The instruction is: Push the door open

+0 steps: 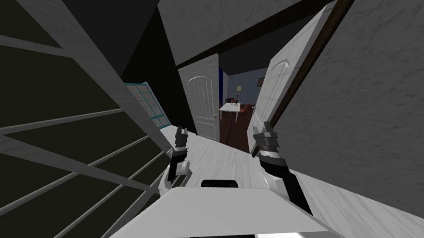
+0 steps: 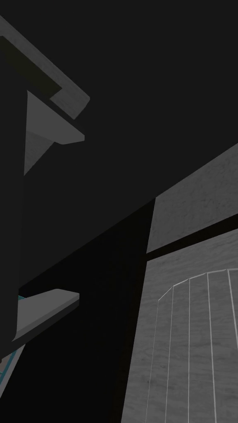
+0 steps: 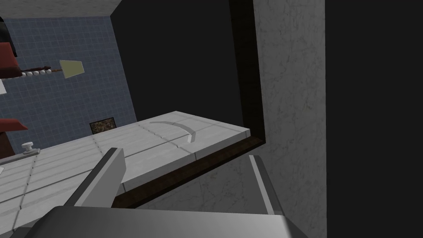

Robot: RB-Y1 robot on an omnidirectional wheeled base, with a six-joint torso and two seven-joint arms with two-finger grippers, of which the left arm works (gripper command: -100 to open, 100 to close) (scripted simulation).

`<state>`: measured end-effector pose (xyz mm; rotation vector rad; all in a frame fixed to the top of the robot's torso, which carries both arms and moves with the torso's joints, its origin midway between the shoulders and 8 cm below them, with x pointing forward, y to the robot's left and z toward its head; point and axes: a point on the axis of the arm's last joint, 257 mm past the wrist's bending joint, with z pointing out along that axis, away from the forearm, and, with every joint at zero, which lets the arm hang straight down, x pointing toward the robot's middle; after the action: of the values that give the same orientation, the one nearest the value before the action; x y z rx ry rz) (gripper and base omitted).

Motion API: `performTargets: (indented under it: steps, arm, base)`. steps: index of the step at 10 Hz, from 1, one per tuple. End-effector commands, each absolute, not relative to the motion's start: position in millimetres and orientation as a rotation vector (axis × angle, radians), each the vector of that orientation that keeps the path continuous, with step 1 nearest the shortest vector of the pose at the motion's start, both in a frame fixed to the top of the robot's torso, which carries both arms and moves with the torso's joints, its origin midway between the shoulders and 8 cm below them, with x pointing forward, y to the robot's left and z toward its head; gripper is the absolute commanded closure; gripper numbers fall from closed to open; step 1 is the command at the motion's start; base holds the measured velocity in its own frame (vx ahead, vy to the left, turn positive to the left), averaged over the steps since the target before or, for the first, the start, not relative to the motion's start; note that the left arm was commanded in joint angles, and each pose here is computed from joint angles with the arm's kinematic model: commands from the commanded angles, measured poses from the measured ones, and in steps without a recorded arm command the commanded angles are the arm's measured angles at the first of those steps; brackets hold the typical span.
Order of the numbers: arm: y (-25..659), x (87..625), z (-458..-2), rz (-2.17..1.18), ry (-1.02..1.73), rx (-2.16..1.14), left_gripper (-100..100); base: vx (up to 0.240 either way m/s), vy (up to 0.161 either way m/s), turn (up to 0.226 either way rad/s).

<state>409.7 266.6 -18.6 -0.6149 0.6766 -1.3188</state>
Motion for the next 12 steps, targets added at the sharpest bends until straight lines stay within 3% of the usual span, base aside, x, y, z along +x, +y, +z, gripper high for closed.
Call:
performTargets:
  steps: [1,12]
  arm:
    - [264.7,423.2,-30.0,-1.33,0.7,-0.637,-100]
    - [242.8,484.0,-93.5,-1.372,0.825,-0.748,-100]
  base:
    - [0.085,0.022,-0.065]
    - [0.068,0.019,-0.043]
